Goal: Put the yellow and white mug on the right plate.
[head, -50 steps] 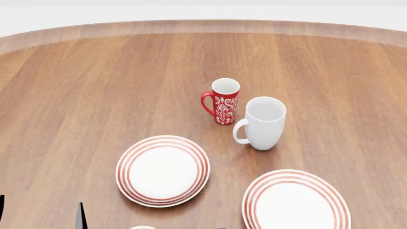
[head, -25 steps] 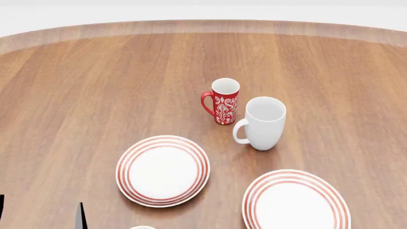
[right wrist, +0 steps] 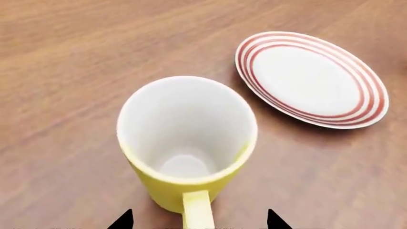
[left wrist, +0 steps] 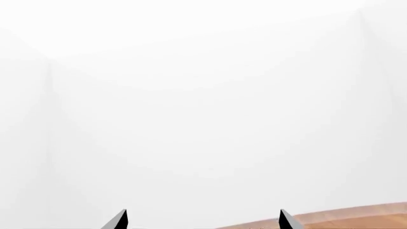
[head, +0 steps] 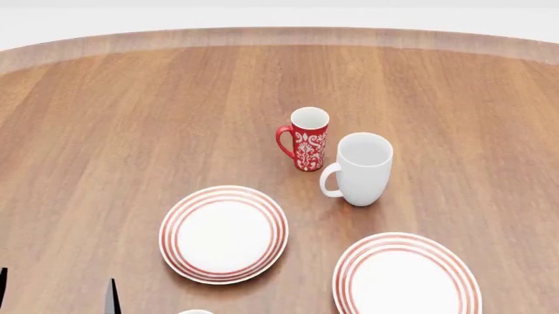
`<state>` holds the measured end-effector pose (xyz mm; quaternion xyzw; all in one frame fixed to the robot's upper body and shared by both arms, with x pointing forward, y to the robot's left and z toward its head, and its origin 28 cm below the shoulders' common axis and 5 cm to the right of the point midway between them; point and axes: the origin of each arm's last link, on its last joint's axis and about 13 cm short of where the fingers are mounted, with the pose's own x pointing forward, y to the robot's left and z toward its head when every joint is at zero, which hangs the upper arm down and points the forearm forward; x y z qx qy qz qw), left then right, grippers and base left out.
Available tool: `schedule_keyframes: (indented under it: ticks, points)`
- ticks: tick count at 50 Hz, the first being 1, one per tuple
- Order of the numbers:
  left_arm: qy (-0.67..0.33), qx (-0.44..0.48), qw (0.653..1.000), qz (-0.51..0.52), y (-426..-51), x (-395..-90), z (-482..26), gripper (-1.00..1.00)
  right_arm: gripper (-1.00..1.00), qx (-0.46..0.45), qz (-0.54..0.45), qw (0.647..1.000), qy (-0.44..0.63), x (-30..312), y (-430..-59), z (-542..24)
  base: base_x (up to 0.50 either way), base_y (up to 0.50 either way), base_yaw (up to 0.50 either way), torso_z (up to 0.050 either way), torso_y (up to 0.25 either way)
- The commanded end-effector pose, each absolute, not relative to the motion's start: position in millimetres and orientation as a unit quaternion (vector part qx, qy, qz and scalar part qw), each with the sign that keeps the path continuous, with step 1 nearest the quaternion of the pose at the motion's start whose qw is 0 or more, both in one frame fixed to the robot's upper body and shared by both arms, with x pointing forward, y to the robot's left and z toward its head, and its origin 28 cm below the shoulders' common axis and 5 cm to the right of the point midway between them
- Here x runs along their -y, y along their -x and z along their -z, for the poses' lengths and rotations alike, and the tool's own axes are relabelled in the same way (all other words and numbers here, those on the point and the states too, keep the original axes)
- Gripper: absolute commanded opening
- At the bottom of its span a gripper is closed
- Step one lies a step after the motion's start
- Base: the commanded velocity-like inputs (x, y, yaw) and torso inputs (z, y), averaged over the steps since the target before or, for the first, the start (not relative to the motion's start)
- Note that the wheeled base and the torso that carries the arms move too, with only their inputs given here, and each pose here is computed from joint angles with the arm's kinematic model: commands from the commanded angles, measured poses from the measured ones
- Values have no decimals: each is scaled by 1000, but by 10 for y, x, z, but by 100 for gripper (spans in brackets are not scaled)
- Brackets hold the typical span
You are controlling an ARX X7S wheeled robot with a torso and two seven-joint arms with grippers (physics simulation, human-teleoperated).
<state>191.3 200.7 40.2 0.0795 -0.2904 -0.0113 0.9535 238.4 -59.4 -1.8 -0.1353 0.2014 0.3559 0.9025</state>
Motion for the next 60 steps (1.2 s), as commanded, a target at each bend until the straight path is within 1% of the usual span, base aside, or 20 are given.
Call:
schedule_keyframes:
  ticks: [1, 25, 26, 42, 53, 60]
  points:
    - [-77, 286, 955, 9, -1938, -2012, -364, 100, 100, -208, -359, 899, 137, 564, -2368, 68, 0, 0, 0, 0, 0]
    - [-78, 278, 957, 9, -1928, -2012, -381, 100, 100, -225, -340, 903, 134, 568, -2426, 258, 0, 0, 0, 0, 0]
    - [-79, 278, 957, 9, -1927, -2011, -383, 100, -100, -224, -338, 904, 134, 569, -2426, 262, 0, 0, 0, 0, 0]
    - [-80, 277, 957, 13, -1925, -2007, -379, 100, -100, -210, -314, 915, 139, 583, -2447, 177, 0, 0, 0, 0, 0]
    - [-82, 278, 957, 14, -1930, -2009, -374, 100, -100, -165, -266, 944, 105, 655, -2577, -123, 0, 0, 0, 0, 0]
    - [-82, 276, 958, 12, -1937, -2012, -373, 100, -100, -119, -226, 963, 86, 754, -2631, -383, 0, 0, 0, 0, 2]
